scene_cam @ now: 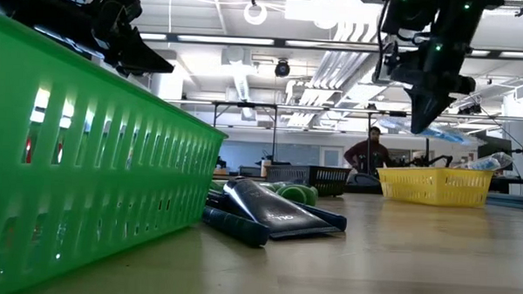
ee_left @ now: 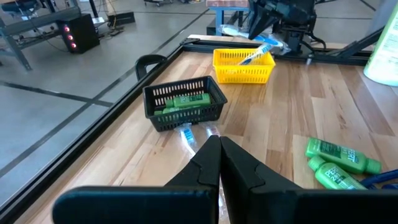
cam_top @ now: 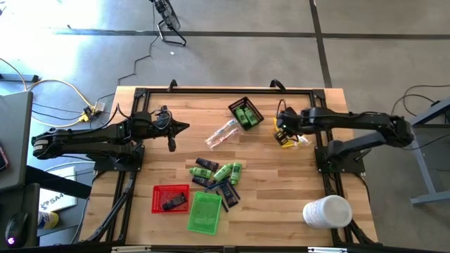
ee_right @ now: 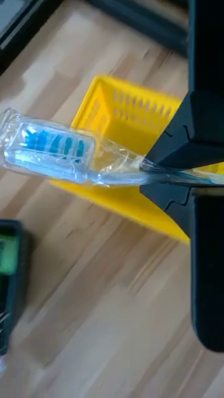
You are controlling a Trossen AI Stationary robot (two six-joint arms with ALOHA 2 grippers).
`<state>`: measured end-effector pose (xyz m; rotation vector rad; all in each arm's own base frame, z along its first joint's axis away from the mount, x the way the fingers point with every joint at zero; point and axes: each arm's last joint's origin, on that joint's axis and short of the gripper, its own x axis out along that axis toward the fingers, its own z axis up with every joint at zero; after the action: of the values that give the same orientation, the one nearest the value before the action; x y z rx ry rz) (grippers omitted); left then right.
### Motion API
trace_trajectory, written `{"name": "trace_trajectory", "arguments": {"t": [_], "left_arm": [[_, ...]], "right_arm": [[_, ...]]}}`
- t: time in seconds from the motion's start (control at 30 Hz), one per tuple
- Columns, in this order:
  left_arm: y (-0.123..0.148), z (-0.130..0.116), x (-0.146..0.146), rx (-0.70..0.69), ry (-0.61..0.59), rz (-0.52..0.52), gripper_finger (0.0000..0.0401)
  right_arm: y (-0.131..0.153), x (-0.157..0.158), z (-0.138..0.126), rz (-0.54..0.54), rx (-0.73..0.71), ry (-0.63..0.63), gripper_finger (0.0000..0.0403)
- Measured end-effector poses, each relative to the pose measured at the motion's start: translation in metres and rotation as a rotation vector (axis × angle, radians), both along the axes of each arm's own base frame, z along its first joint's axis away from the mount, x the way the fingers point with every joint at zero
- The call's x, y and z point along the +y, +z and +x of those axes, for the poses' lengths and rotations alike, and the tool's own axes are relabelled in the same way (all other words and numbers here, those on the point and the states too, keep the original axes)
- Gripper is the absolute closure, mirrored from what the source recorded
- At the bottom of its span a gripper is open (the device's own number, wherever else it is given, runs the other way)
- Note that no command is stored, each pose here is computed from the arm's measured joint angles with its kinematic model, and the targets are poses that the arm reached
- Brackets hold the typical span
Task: Pick & Place Travel size toiletries
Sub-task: Put the right blue toothbrush into the yellow bin
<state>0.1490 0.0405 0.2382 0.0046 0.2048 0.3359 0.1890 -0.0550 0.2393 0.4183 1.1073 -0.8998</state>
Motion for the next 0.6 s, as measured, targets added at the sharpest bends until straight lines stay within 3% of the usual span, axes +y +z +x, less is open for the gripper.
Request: {"name": "trace_trajectory", "arguments": {"t": [0.27, 0.6], "left_arm": [[0.000, 0.000, 0.000, 0.000, 0.000, 0.000, 0.0400], [0.000, 0.000, 0.000, 0.000, 0.000, 0.000, 0.0400]], "right_arm": [[0.002, -0.013, 0.014, 0.043, 0.257, 0.094, 0.0388], [-0.020, -0.024, 0.024, 0.126, 0.416, 0.181, 0.0388]]}}
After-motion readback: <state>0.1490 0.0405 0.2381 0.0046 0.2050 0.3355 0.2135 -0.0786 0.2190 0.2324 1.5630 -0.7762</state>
